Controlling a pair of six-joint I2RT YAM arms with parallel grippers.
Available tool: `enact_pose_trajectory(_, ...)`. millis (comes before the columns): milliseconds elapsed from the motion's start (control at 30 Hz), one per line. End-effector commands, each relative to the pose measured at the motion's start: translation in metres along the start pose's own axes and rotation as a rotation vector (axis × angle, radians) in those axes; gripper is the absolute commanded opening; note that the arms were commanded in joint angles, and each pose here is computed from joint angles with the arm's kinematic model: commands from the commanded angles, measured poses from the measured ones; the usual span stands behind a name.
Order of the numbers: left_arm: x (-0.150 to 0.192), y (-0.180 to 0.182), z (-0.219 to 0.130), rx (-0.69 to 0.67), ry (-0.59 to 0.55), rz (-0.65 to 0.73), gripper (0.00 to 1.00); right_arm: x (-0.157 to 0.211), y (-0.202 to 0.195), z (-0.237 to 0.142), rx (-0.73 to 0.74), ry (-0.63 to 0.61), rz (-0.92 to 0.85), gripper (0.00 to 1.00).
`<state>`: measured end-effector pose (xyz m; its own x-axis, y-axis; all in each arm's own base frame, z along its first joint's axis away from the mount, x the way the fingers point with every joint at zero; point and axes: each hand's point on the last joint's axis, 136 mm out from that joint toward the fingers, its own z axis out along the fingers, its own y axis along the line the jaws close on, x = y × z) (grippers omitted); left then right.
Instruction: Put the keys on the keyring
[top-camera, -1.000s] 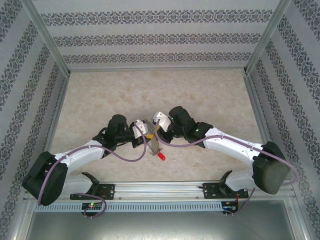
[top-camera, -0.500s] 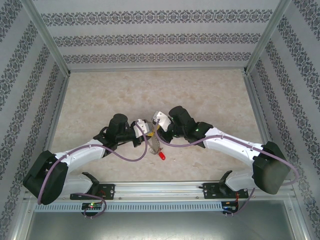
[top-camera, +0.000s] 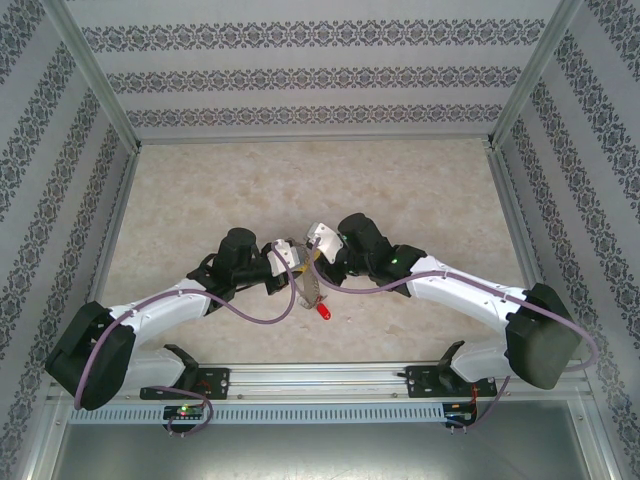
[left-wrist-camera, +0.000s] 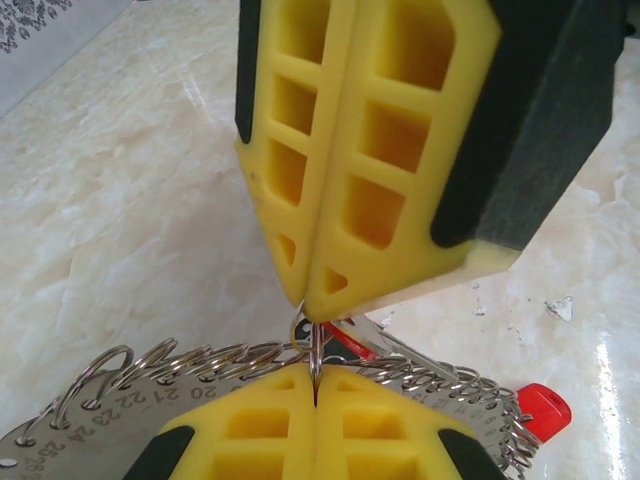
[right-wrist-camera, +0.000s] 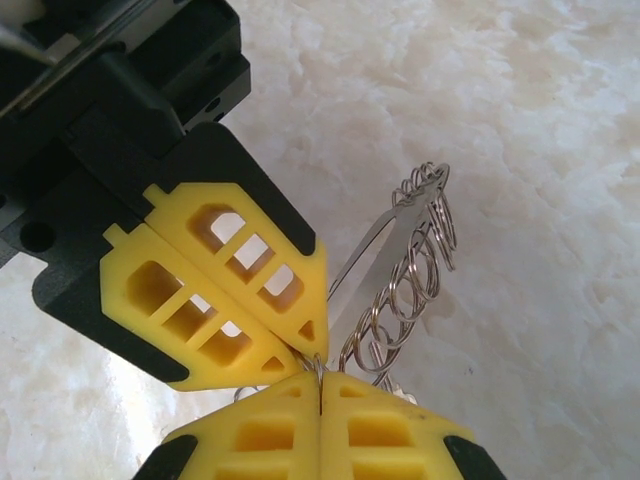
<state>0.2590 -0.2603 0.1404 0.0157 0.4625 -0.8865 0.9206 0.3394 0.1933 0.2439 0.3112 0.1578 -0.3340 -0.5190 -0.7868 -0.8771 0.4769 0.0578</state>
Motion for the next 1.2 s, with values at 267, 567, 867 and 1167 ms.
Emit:
enact_pose_trajectory(267, -0.004, -0.005, -0.002, 0.000, -0.035, 0.006, 0.00, 0.021, -0.023, 0.003, 0.069, 0.039, 0.108, 0.00)
enact_pose_trajectory(567, -0.003, -0.005, -0.002, -0.012, -0.046, -0.004, 0.00, 0.007, -0.013, 0.001, 0.030, 0.006, 0.097, 0.00)
enact_pose_trajectory(867, -0.002, -0.010, -0.001, 0.014, -0.022, -0.002, 0.26, -0.016, 0.007, -0.008, -0.033, -0.056, 0.040, 0.00)
enact_pose_trajectory(1167, -0.007, -0.017, -0.001, 0.052, -0.022, 0.010, 0.32, -0.017, 0.008, -0.009, -0.030, -0.058, 0.032, 0.00)
